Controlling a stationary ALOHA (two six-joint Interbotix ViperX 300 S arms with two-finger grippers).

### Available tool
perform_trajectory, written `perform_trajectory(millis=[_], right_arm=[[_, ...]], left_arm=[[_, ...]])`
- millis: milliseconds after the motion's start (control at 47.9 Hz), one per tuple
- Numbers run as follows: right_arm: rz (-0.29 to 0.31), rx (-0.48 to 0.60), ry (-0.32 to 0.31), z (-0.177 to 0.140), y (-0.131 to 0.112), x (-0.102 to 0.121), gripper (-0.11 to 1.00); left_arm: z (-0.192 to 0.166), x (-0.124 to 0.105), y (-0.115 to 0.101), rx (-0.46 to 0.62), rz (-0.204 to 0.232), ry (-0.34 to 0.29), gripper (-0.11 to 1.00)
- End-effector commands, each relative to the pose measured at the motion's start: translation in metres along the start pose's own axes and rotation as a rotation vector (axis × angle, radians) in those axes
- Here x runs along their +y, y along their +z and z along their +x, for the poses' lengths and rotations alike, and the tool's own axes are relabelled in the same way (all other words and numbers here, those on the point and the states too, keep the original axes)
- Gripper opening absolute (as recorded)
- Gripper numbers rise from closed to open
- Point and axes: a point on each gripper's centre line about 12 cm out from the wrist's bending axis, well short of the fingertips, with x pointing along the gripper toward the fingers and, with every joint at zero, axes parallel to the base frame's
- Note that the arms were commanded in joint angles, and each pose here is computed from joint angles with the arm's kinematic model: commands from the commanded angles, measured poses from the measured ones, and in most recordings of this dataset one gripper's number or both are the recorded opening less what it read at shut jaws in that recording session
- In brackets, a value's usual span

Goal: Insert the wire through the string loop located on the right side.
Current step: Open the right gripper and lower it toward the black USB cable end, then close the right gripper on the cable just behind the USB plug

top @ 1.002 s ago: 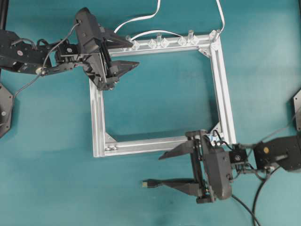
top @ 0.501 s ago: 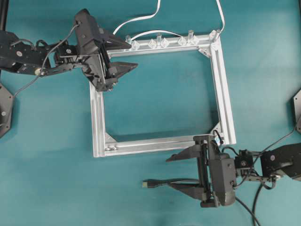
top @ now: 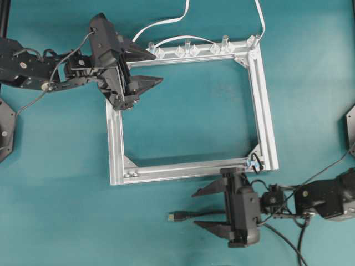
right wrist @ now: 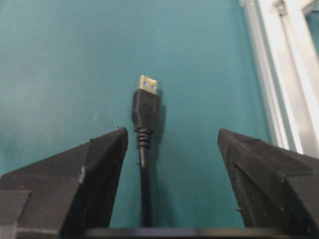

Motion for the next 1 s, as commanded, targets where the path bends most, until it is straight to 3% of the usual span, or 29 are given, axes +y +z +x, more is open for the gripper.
perform_trajectory(millis=[0, 480, 981], right_arm=[[0.008, -0.042, 0.019, 0.004, 0.012, 0.009, 0.81], [-0.003, 0.032, 0.027, 0.013, -0.006, 0.014, 0.81], [-0.009, 0.034, 0.025, 0.015, -0.008, 0.014, 0.81]], left_arm=[[-0.003, -0.004, 0.012, -0.039, 0.005, -0.011, 0.73], [-0.004, -0.006, 0.012, -0.039, 0.007, -0.016, 0.73], [-0.003, -0.009, 0.013, -0.042, 0.01, -0.025, 0.73]])
